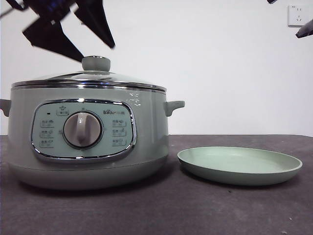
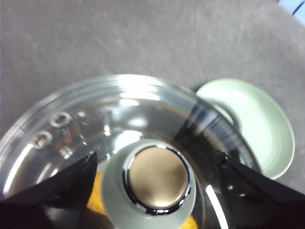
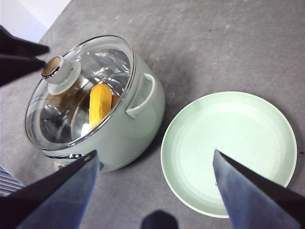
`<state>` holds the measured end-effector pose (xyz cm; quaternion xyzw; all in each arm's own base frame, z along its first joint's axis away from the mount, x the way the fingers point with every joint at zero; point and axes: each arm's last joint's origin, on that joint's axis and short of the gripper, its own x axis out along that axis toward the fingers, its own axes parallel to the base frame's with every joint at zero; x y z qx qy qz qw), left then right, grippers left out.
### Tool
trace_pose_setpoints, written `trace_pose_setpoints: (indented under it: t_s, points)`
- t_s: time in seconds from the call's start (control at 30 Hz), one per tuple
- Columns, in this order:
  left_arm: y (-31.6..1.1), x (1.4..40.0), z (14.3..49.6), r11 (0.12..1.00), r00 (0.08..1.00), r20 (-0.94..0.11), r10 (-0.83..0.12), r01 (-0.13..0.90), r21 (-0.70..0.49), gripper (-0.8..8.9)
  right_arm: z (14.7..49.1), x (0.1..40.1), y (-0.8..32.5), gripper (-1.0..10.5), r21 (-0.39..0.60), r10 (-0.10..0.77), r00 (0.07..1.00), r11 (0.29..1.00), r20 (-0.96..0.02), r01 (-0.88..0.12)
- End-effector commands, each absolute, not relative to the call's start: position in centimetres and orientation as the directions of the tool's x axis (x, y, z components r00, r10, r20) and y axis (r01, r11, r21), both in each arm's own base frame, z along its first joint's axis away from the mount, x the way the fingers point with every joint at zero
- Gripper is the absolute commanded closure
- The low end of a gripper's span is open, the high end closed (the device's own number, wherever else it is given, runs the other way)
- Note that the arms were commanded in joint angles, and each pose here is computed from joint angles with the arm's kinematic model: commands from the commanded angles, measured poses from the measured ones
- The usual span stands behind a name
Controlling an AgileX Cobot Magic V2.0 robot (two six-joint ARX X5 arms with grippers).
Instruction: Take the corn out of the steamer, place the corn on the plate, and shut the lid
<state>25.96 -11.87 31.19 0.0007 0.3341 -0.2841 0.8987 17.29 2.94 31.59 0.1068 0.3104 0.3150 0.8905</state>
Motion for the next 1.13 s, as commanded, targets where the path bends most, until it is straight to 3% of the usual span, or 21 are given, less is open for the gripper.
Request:
trace_pose_setpoints:
  t_s: [0.03, 0.23, 0.33, 0.53, 0.7, 0.93, 1.07, 1.13]
  points:
    - [-12.5, 26.3, 30.4, 0.844, 0.609, -0.627, -0.486, 0.514, -0.155, 4.05, 31.6, 17.3, 3.0, 5.4, 0.391, 0.629, 0.608, 0.777, -0.484, -0.493]
    - [-13.1, 26.4, 29.5, 0.847, 0.592, -0.667, -0.453, 0.519, -0.115, 4.27, 31.6, 17.3, 3.0, 5.4, 0.391, 0.629, 0.608, 0.777, -0.484, -0.493]
    - [-13.1, 26.3, 29.3, 0.838, 0.580, -0.678, -0.451, 0.536, -0.099, 8.08, 31.6, 17.3, 3.0, 5.4, 0.390, 0.629, 0.608, 0.777, -0.484, -0.493]
    - [-13.0, 26.3, 29.8, 0.836, 0.604, -0.655, -0.454, 0.543, -0.079, 8.22, 31.7, 17.5, 3.1, 5.5, 0.392, 0.634, 0.611, 0.774, -0.474, -0.498]
    - [-11.8, 24.5, 33.0, 0.881, 0.737, -0.547, -0.396, 0.473, 0.000, 8.22, 31.8, 18.7, 5.2, 5.5, 0.391, 0.656, 0.564, 0.753, -0.501, -0.529]
    - [-8.3, 18.6, 38.5, 0.950, 0.905, -0.337, -0.261, 0.303, 0.077, 8.22, 32.3, 22.5, 13.8, 5.7, 0.306, 0.673, 0.423, 0.689, -0.607, -0.657]
    - [-6.1, 14.4, 40.5, 0.969, 0.949, -0.235, -0.211, 0.234, 0.075, 8.22, 32.0, 25.0, 20.0, 5.7, 0.279, 0.675, 0.323, 0.624, -0.663, -0.730]
    - [-5.5, 13.1, 41.0, 0.977, 0.962, -0.203, -0.183, 0.201, 0.074, 8.22, 31.8, 26.0, 22.0, 5.7, 0.242, 0.644, 0.313, 0.624, -0.698, -0.743]
